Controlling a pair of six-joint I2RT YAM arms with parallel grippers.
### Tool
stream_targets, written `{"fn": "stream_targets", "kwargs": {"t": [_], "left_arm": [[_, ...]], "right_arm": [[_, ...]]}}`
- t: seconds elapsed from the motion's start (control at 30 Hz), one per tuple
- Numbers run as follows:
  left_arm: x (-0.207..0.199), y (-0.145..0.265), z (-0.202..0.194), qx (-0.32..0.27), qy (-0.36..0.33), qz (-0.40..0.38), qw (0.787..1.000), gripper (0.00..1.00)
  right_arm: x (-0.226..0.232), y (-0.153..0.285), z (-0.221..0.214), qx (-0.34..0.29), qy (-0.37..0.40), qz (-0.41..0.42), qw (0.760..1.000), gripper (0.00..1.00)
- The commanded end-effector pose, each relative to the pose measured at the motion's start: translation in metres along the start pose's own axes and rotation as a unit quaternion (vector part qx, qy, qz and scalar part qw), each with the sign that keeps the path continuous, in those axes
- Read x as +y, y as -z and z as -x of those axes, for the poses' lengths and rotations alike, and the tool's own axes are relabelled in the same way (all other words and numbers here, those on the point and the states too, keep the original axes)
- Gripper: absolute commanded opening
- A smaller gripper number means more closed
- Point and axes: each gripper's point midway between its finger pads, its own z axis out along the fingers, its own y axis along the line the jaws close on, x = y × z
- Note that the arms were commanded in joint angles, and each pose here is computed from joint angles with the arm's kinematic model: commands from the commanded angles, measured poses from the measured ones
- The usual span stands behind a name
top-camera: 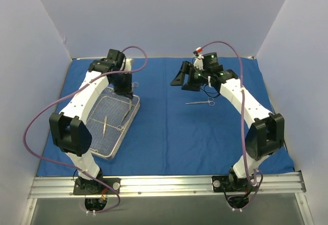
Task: Open and lay out the surgical kit
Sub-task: Place the medical item in the surgical kit.
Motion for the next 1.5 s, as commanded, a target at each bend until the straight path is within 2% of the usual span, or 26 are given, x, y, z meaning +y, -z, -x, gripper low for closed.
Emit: {"fn": "stream_targets", "kwargs": {"t": [0.0,0.23,0.37,0.67,0.83,0.87,0.9,1.0,1.03,1.07,1.1,1.13,1.2,1.23,1.3,1.47], "left_arm": [[-0.058,0.028,0.016,-0.033,0.002,-0.095,0.995,0.02],[-0.087,0.048,0.016,-0.041,-0.011,-0.136,0.99,0.02],[-0.096,0.046,0.009,-0.038,-0.019,-0.141,0.989,0.02],[-0.113,0.049,0.002,-0.039,-0.039,-0.153,0.987,0.02],[-0.117,0.054,0.002,-0.044,-0.046,-0.155,0.986,0.02],[-0.118,0.056,0.003,-0.047,-0.047,-0.156,0.986,0.02],[-0.119,0.056,0.004,-0.047,-0.05,-0.156,0.985,0.02],[-0.119,0.056,0.006,-0.049,-0.052,-0.157,0.985,0.02],[-0.12,0.056,0.007,-0.051,-0.054,-0.16,0.984,0.02],[-0.123,0.058,0.008,-0.054,-0.059,-0.167,0.983,0.02],[-0.124,0.06,0.008,-0.053,-0.061,-0.172,0.982,0.06],[-0.126,0.061,0.01,-0.059,-0.065,-0.181,0.98,0.32],[-0.132,0.071,0.008,-0.068,-0.076,-0.216,0.971,0.57],[-0.138,0.076,0.013,-0.086,-0.086,-0.236,0.964,0.63],[-0.145,0.09,0.009,-0.098,-0.096,-0.268,0.954,0.7],[-0.155,0.084,-0.005,-0.084,-0.092,-0.308,0.943,0.72]], "right_arm": [[0.068,-0.004,0.022,-0.014,-0.012,0.116,0.993,0.71],[0.101,-0.032,0.024,-0.005,-0.018,0.132,0.991,0.74],[0.114,-0.041,0.014,0.005,-0.016,0.137,0.99,0.7],[0.114,-0.065,0.001,0.033,-0.021,0.127,0.991,0.59],[0.111,-0.08,-0.011,0.053,-0.023,0.116,0.992,0.44],[0.112,-0.081,-0.013,0.056,-0.023,0.118,0.991,0.39],[0.112,-0.082,-0.015,0.06,-0.028,0.121,0.99,0.24],[0.122,-0.079,-0.017,0.068,-0.03,0.15,0.986,0.05],[0.123,-0.078,-0.018,0.071,-0.029,0.154,0.985,0.0],[0.124,-0.074,-0.015,0.066,-0.027,0.158,0.985,0.0],[0.125,-0.07,-0.012,0.06,-0.023,0.162,0.985,0.0],[0.123,-0.068,-0.013,0.06,-0.018,0.168,0.984,0.0],[0.125,-0.051,0.006,0.026,-0.007,0.192,0.981,0.0],[0.126,-0.044,0.01,0.019,-0.008,0.205,0.978,0.0],[0.127,-0.028,0.017,0.008,-0.014,0.24,0.971,0.0],[0.137,0.001,0.028,-0.023,0.007,0.278,0.96,0.0]]}}
